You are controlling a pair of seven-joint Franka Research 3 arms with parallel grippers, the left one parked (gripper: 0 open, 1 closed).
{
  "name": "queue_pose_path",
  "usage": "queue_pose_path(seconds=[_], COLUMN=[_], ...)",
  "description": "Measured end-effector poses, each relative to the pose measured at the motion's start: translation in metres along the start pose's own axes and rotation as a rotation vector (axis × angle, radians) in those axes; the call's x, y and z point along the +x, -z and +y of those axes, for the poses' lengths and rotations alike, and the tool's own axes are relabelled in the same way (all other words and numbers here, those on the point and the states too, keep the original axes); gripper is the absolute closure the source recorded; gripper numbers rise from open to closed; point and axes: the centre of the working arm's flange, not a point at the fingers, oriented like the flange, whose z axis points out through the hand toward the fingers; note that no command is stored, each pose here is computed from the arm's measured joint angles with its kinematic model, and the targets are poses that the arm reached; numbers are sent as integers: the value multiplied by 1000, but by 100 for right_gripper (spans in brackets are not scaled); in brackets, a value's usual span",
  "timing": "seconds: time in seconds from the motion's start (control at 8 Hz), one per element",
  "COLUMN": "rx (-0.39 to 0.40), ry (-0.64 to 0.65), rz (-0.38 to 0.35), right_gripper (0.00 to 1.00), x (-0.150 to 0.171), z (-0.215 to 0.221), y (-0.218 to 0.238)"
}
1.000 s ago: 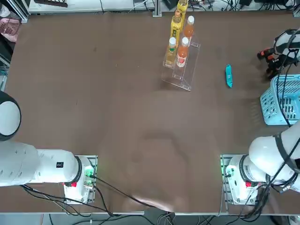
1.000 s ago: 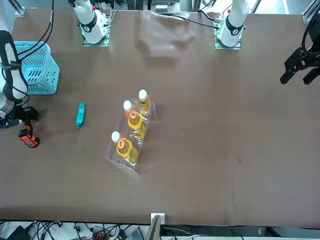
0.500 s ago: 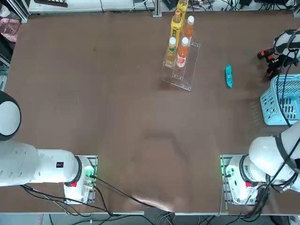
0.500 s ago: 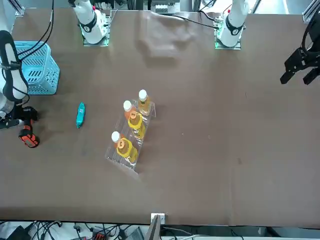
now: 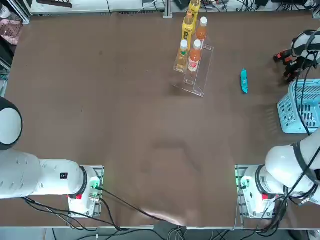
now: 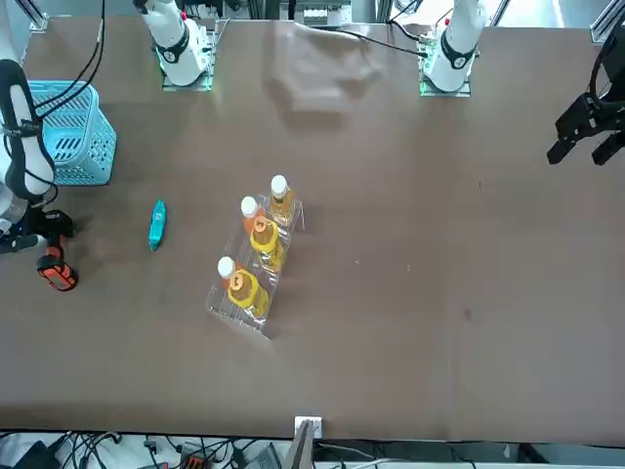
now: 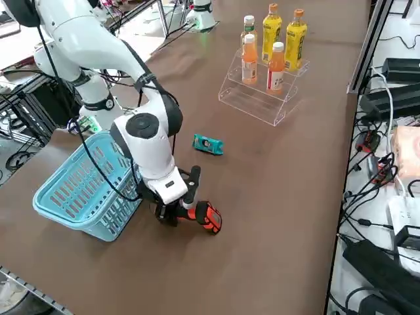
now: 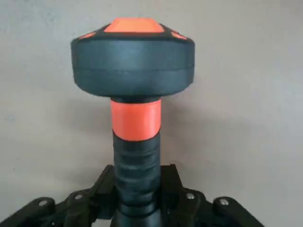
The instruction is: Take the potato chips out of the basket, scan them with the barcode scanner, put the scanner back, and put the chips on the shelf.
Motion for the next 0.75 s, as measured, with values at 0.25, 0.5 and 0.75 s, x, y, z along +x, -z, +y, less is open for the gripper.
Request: queue_pose_path(seconds=[0.25,0.5,0.75], rx=[-13,-18,10], ry=[14,37,44], rz=[18,26,-1], right_gripper=[59,59,59], x=[10,22,36], z=[-2,-12,-37], y=[21,47,76])
